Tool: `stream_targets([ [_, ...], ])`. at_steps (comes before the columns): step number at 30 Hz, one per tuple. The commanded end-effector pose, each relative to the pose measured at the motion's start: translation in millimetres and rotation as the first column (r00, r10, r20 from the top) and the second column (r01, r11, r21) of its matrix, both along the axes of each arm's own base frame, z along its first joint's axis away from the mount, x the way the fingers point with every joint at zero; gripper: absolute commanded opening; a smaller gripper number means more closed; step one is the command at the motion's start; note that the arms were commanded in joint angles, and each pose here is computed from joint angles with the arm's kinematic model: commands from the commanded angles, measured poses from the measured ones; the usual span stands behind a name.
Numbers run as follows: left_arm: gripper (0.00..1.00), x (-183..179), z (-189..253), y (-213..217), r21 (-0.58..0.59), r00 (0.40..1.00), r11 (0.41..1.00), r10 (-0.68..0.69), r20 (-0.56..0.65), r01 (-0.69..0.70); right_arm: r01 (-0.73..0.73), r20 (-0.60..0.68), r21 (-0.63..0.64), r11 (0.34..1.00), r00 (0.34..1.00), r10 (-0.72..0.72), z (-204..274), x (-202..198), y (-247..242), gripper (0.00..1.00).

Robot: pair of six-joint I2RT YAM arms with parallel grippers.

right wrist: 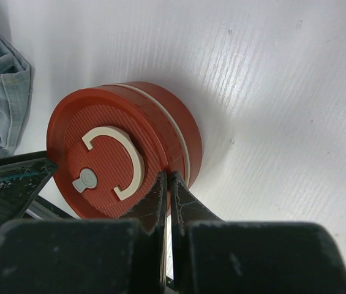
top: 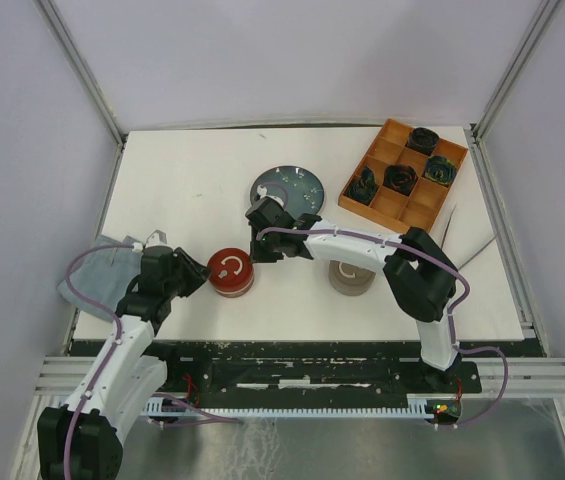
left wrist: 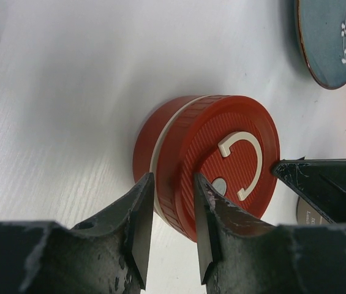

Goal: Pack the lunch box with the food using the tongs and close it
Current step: Close the box lid on the packing box.

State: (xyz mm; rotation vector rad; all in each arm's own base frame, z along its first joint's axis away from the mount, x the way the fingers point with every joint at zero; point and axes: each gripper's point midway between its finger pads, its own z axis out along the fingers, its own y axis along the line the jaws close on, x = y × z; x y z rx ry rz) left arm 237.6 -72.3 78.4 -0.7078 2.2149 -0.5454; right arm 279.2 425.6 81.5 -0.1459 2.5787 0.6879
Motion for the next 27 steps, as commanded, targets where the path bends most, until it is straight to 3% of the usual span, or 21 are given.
stream_targets([
  [1,0.38,6.6,7.8,-3.5,-0.039,0.999,0.999,0.012,0.040,-0.010,-0.009,0.004,0.019,1.000,1.000,0.009,-0.9,1.0,3.4,0.04],
  [11,0.34,4.5,3.9,-4.0,-0.040,0.999,0.999,0.006,0.034,-0.005,-0.020,-0.031,0.024,1.000,0.999,0.020,-8.3,-6.1,3.7,0.17],
  [27,0.22,1.1,0.2,-5.9,-0.045,1.000,0.999,-0.007,0.030,0.008,-0.043,-0.038,0.049,0.998,0.998,0.044,-2.0,-10.4,6.9,0.26],
])
